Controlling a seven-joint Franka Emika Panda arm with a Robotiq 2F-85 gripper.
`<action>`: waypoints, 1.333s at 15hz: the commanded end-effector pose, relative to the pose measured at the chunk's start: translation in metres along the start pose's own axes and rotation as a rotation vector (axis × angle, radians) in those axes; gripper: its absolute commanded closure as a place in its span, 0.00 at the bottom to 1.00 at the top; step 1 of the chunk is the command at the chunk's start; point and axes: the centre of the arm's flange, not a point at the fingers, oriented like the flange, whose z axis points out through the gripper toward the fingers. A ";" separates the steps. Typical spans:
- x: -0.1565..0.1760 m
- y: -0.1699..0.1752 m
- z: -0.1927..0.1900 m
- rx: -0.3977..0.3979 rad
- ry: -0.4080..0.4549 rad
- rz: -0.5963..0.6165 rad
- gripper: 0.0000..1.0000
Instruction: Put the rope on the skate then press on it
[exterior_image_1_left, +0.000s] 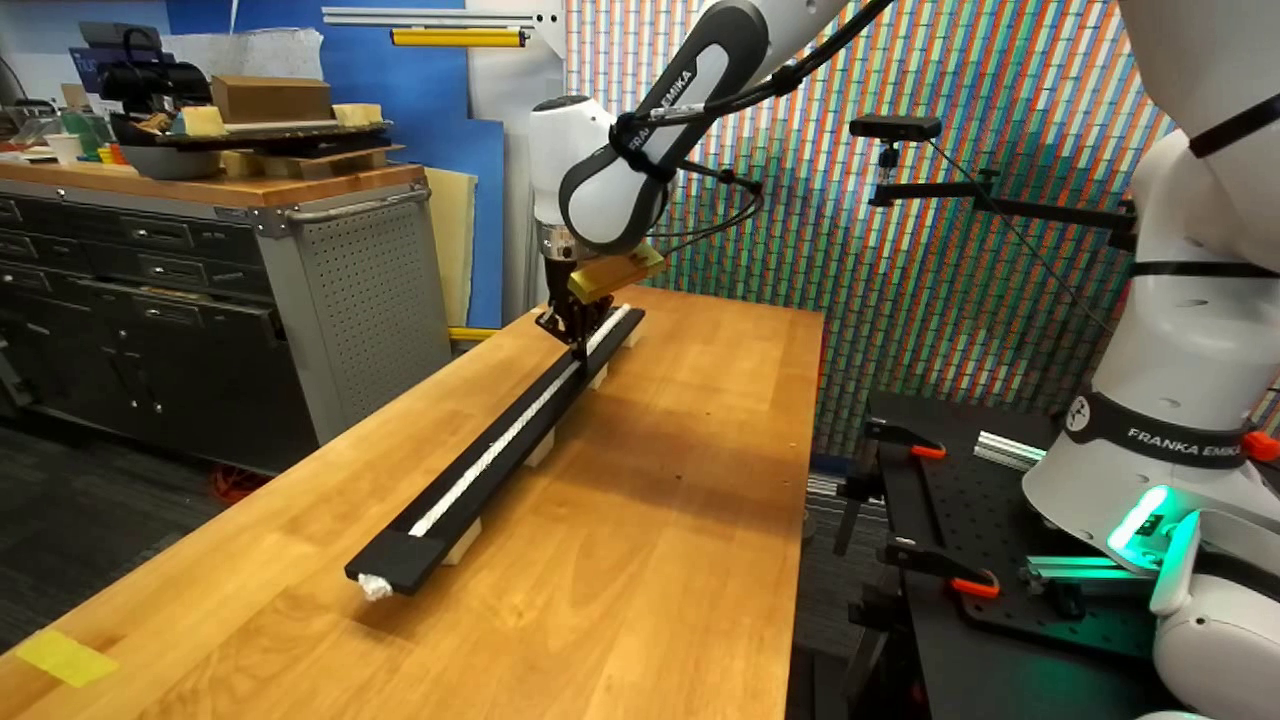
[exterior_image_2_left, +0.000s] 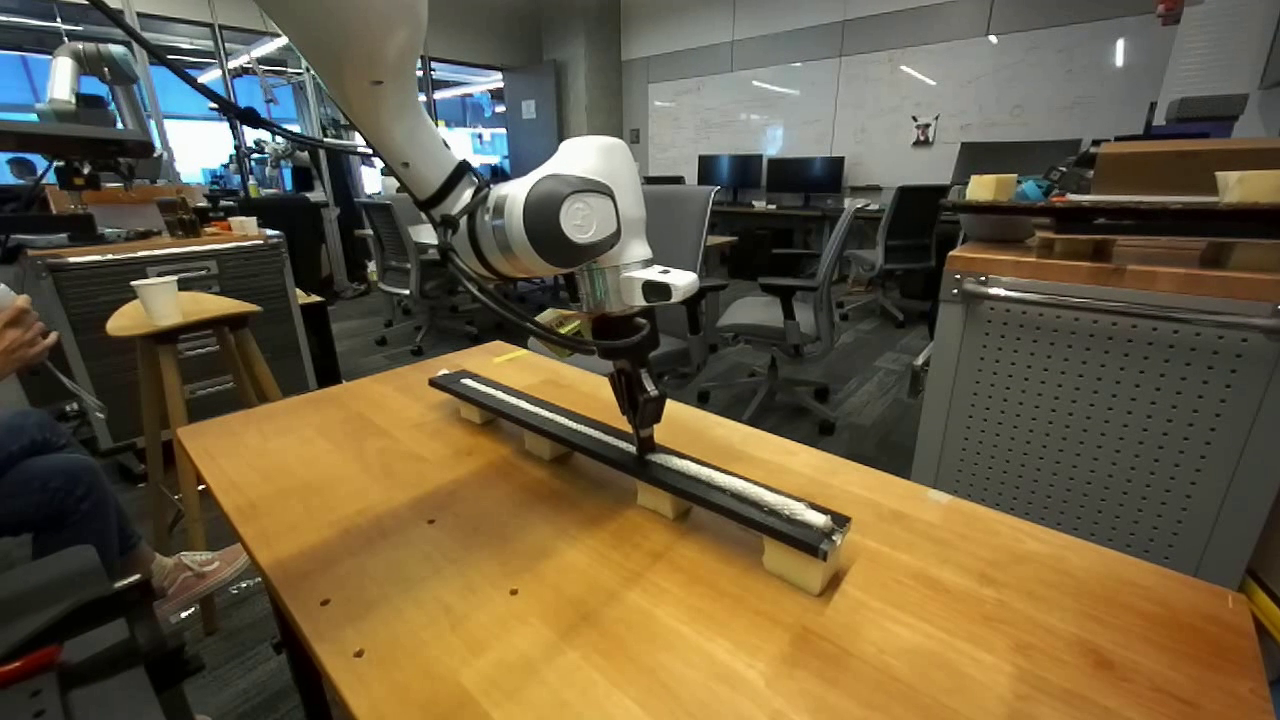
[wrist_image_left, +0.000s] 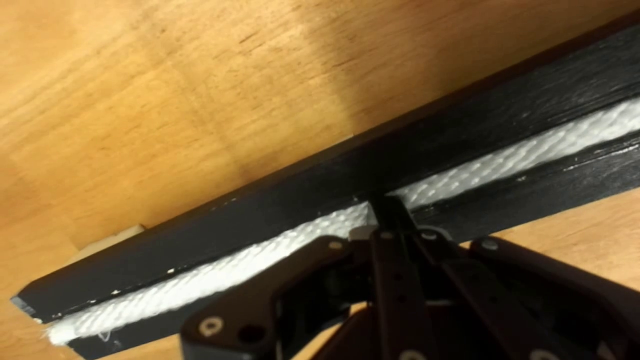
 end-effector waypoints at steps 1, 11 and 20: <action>0.002 0.015 -0.007 0.005 0.036 0.015 1.00; 0.010 0.039 -0.014 0.000 0.085 0.053 1.00; 0.024 0.031 0.027 -0.009 0.008 0.054 1.00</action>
